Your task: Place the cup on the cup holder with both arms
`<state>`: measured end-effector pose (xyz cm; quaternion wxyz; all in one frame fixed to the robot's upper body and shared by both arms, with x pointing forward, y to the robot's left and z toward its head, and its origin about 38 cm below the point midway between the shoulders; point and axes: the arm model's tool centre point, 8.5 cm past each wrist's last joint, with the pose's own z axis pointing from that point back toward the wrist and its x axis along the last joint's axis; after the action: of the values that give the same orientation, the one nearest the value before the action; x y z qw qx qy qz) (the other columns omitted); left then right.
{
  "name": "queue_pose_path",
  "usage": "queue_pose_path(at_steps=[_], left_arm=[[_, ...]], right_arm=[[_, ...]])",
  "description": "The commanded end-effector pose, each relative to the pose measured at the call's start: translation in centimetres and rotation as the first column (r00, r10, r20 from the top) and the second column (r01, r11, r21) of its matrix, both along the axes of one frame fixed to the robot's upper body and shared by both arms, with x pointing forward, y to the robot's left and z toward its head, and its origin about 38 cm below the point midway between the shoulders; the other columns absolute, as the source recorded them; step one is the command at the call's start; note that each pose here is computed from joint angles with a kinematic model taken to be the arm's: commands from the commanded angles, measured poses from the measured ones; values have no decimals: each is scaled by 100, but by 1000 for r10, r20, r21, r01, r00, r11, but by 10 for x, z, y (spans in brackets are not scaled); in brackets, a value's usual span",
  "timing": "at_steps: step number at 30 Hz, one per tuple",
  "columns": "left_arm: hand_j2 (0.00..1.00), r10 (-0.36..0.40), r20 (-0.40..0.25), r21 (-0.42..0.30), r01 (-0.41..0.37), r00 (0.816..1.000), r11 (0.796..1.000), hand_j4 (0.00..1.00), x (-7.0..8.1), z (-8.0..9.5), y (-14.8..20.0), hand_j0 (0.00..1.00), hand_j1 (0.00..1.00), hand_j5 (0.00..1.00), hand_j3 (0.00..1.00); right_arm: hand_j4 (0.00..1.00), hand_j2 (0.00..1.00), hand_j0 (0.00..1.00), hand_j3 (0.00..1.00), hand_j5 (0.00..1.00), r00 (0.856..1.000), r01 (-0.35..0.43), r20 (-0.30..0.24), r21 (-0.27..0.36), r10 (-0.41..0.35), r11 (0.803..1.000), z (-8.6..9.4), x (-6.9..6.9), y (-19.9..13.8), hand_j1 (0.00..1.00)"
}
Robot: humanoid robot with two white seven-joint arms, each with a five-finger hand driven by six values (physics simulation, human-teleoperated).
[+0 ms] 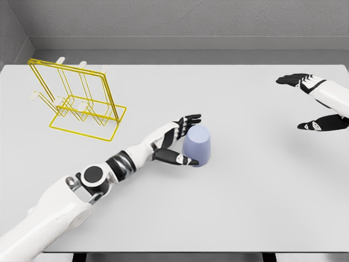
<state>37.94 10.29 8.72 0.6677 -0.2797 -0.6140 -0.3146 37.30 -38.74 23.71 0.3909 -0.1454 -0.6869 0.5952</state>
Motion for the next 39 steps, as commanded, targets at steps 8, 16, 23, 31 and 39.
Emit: queue_pose_path(at_steps=[8, 16, 23, 31, 39], left_arm=[[100, -3, -27, 4, 3, 1000, 1000, 100, -1, -6, -7, 100, 100, 100, 100], [100, -4, -37, 1, 4, 999, 1000, 100, -1, -10, -11, 100, 100, 100, 100], [70, -5, -38, -9, 5, 999, 1000, 70, -1, -10, -14, 70, 70, 70, 70], [67, -4, -32, -16, 4, 999, 1000, 67, -1, -8, -15, 67, 67, 67, 67], [63, 0, -16, -42, -1, 1000, 999, 63, -1, -1, -13, 63, 63, 63, 63]], right_arm=[[100, 100, 100, 100, 100, 1000, 1, 0, 11, -1, 1000, 1, 0, -1, 100], [100, 100, 100, 100, 100, 1000, 1, 0, 11, -1, 1000, 1, 0, -1, 100], [100, 100, 100, 100, 100, 1000, 1, 0, 12, -1, 1000, 1, 0, -1, 100], [100, 100, 100, 100, 100, 1000, 1, 0, 12, -1, 1000, 1, 0, -1, 100], [100, 100, 100, 100, 100, 1000, 1, 0, 12, -1, 1000, 1, 0, -1, 100]])
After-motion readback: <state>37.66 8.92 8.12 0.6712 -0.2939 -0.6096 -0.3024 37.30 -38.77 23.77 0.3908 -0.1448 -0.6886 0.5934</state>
